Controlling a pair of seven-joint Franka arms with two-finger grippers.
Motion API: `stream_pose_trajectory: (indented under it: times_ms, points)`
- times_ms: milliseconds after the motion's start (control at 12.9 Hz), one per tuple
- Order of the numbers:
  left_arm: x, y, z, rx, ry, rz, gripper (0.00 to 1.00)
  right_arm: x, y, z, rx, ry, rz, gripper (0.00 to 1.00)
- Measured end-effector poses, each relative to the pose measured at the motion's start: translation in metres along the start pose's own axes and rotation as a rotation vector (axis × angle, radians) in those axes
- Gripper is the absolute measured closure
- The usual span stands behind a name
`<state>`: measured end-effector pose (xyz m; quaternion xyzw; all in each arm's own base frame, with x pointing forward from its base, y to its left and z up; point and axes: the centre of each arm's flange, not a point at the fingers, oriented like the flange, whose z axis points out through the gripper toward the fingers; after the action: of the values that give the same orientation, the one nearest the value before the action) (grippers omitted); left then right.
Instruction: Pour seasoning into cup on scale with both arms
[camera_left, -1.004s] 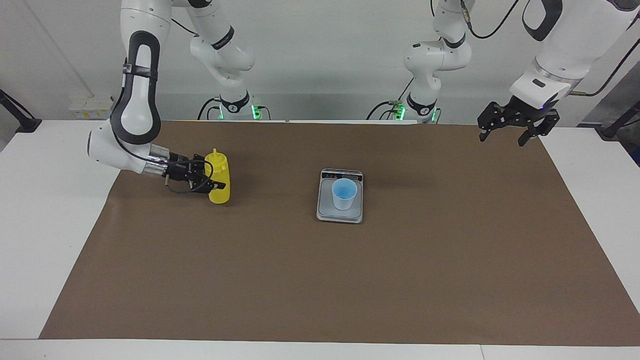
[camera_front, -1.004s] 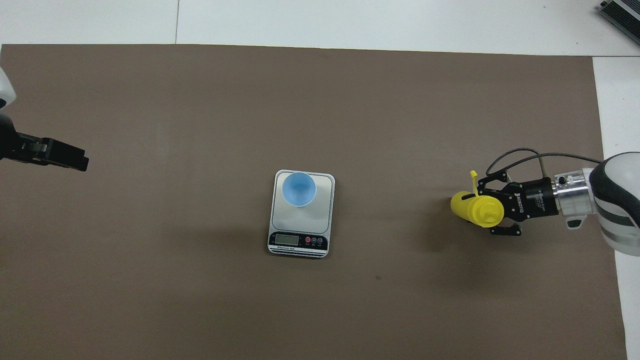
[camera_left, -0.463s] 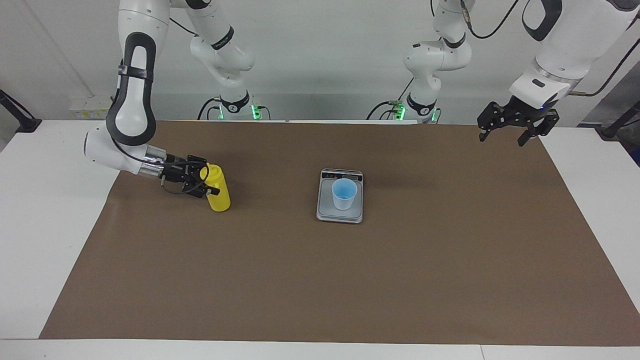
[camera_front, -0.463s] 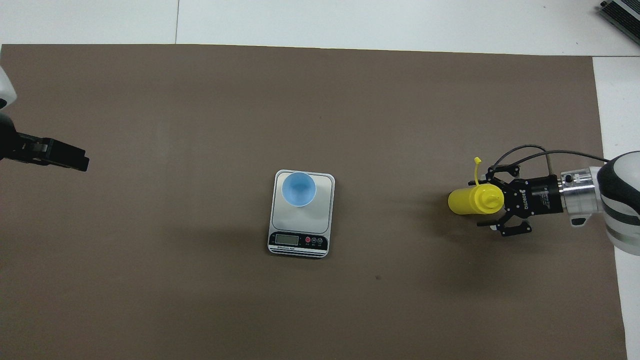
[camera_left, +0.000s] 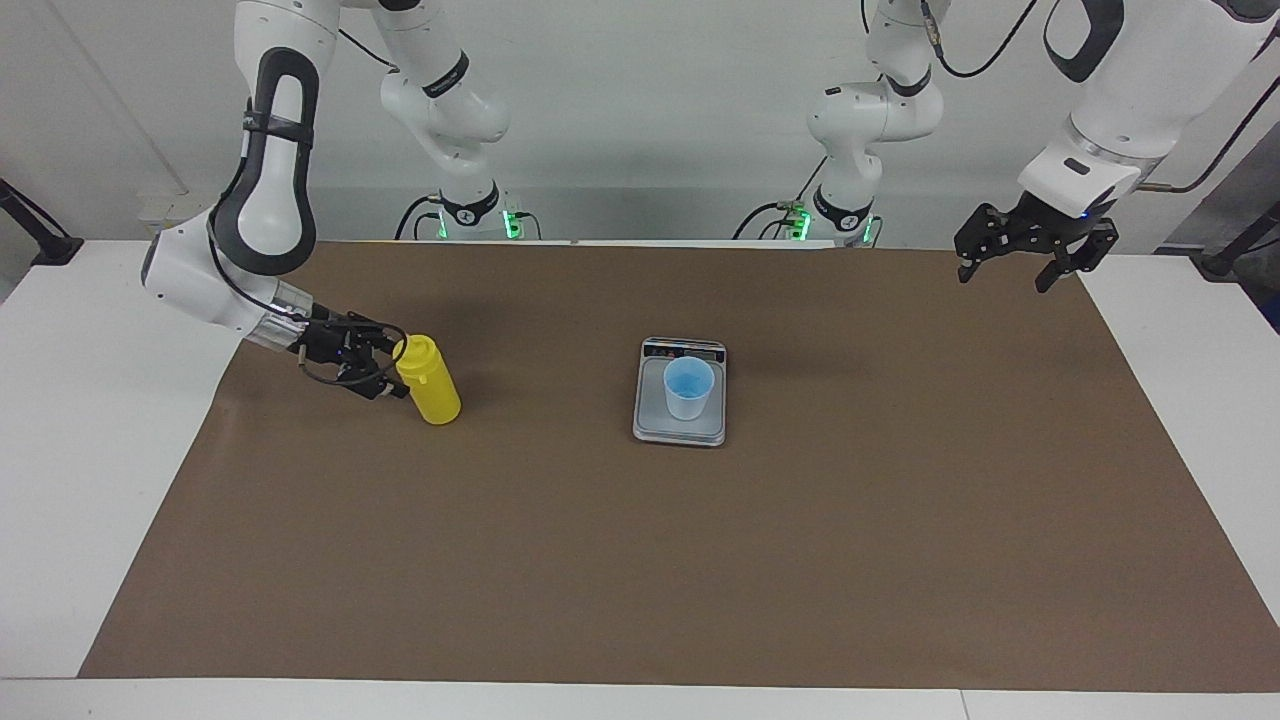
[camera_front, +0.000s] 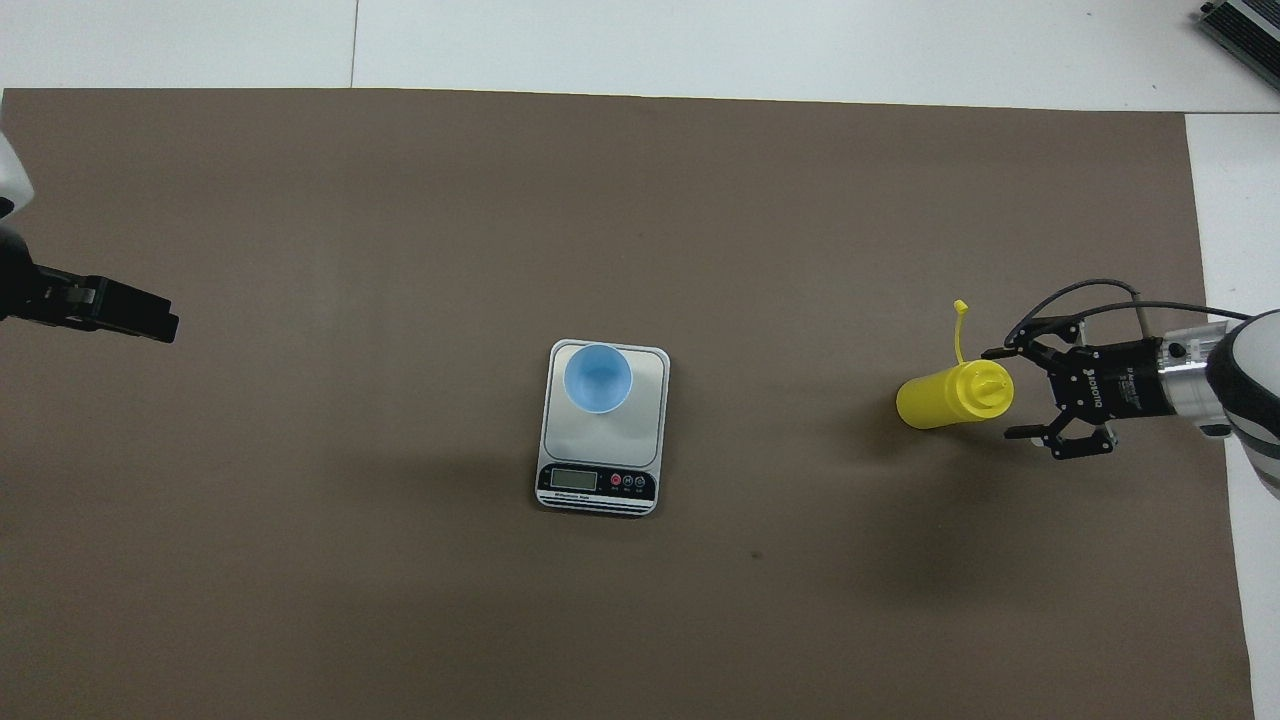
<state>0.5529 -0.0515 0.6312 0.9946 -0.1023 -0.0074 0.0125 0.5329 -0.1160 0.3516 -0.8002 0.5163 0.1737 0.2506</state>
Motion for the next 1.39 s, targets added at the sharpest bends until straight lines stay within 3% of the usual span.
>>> stream_pose_trajectory:
  times_ms: [309, 463, 695, 1004, 1390]
  points:
    - [0.000, 0.000, 0.000, 0.000, 0.000, 0.000, 0.00, -0.030, -0.013, -0.063, -0.122, 0.238, -0.182, 0.00]
    - [0.000, 0.000, 0.000, 0.000, 0.000, 0.000, 0.00, -0.077, -0.032, -0.077, -0.173, 0.323, -0.303, 0.00]
    - [0.000, 0.000, 0.000, 0.000, 0.000, 0.003, 0.00, -0.151, -0.062, -0.058, -0.318, 0.431, -0.520, 0.00]
    - [0.000, -0.003, 0.000, 0.000, 0.001, 0.000, 0.00, -0.229, -0.092, -0.010, -0.432, 0.447, -0.804, 0.00]
    - [-0.001, -0.007, 0.000, 0.011, 0.000, -0.002, 0.00, -0.263, -0.124, -0.062, -0.446, 0.447, -1.007, 0.00]
